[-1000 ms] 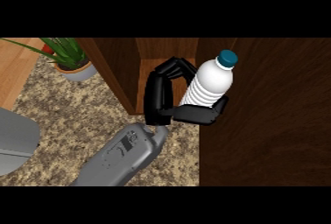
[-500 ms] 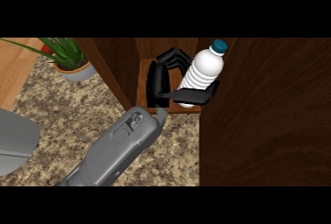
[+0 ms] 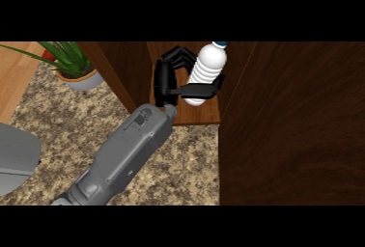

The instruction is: Pick up the bottled water, place it into the cabinet and close the cabinet

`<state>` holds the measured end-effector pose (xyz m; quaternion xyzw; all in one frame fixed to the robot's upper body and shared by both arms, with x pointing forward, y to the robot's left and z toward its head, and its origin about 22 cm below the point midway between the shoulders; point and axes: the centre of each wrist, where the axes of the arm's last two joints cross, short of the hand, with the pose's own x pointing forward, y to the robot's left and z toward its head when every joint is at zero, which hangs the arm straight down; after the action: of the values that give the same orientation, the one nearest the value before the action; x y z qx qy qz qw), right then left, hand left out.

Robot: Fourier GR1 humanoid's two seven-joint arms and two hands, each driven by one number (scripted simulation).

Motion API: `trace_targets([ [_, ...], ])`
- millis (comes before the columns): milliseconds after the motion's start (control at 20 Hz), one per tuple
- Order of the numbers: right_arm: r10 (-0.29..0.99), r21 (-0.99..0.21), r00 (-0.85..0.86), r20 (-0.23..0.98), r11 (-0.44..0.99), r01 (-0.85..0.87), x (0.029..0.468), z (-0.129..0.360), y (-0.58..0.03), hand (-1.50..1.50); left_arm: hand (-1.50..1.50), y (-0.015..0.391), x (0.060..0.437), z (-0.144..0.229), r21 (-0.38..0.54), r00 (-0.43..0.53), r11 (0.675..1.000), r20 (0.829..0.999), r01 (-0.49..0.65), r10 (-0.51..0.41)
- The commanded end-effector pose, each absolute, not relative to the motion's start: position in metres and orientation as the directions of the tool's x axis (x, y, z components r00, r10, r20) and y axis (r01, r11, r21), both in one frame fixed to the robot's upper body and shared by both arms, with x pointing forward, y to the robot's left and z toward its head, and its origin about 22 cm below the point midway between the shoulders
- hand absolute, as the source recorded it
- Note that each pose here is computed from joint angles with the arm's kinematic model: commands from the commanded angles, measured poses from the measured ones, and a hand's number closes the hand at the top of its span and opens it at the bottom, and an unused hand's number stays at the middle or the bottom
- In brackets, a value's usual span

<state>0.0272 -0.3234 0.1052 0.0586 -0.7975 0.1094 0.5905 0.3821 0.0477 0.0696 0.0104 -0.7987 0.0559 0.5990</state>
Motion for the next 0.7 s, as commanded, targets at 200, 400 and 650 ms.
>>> trace_targets([
  [200, -0.022, -0.072, -0.347, 0.938, 0.964, -0.255, 0.025, 0.125, -0.317, -1.5, 1.5, 0.069, 0.407, 0.056, -0.055, -0.29, 0.991, 0.957, -0.124, 0.017],
  [400, -0.016, -0.081, -0.342, 0.94, 0.96, -0.267, 0.026, 0.133, -0.311, -1.5, 1.5, 0.058, 0.413, 0.058, 0.114, -0.304, 0.984, 0.941, -0.138, -0.152],
  [650, -0.034, -0.047, -0.336, 0.941, 0.972, -0.231, 0.03, 0.117, -0.317, -1.5, -1.5, 0.064, 0.425, 0.06, 0.19, -0.277, 0.972, 0.935, -0.141, -0.223],
])
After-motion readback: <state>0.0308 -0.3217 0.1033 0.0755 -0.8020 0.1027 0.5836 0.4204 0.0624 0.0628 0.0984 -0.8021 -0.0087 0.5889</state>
